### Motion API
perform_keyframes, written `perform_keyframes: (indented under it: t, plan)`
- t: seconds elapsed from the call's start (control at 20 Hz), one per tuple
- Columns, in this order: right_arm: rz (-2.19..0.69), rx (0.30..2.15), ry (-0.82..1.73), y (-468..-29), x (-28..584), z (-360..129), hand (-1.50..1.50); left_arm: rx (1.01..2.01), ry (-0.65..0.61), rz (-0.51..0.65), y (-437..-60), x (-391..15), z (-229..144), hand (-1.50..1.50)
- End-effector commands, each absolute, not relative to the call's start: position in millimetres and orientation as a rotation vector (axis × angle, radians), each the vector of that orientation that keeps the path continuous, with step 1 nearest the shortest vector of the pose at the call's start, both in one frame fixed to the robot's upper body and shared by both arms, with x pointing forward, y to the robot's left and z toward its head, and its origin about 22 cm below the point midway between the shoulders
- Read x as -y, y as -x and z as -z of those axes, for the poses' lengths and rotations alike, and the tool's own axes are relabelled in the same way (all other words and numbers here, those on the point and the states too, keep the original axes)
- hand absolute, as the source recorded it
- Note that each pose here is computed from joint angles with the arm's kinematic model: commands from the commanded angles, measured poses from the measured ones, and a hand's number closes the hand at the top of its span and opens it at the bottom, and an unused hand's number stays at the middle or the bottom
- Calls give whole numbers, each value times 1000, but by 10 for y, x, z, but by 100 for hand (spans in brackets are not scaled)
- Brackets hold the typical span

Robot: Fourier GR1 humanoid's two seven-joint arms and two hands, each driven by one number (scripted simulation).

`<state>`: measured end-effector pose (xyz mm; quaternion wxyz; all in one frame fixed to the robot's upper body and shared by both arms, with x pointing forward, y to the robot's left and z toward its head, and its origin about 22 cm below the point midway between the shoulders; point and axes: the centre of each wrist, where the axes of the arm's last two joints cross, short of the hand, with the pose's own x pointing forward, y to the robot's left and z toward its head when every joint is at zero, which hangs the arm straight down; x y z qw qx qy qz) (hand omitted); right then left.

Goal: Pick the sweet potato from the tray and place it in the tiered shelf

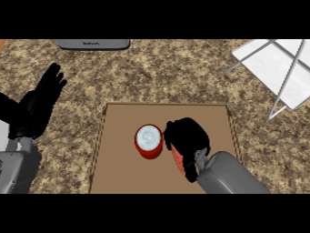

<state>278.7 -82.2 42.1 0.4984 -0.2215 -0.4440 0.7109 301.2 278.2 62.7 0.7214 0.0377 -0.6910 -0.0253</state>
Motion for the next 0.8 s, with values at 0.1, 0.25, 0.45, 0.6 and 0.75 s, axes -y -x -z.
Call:
perform_keyframes:
  t: [0.1, 0.25, 0.45, 0.6, 0.75]
  plan:
    - [-1678, 1187, 532, -2826, 843, -340, 150, 1527, -83, 47, -3049, -2673, -644, 0]
    - [-1586, 1218, 537, -2327, 750, -315, 150, 1521, -69, 43, -3008, -2821, -679, 0]
    - [-1474, 1257, 563, -1921, 514, -363, 150, 1526, -95, 43, -3092, -2702, -680, 0]
    - [-1384, 1359, 551, -1798, 700, -621, 150, 1526, -81, 49, -3117, -2755, -842, 0]
    - [-1114, 1548, 429, -1679, 727, -950, 150, 1527, -104, 45, -2996, -2769, -700, 0]
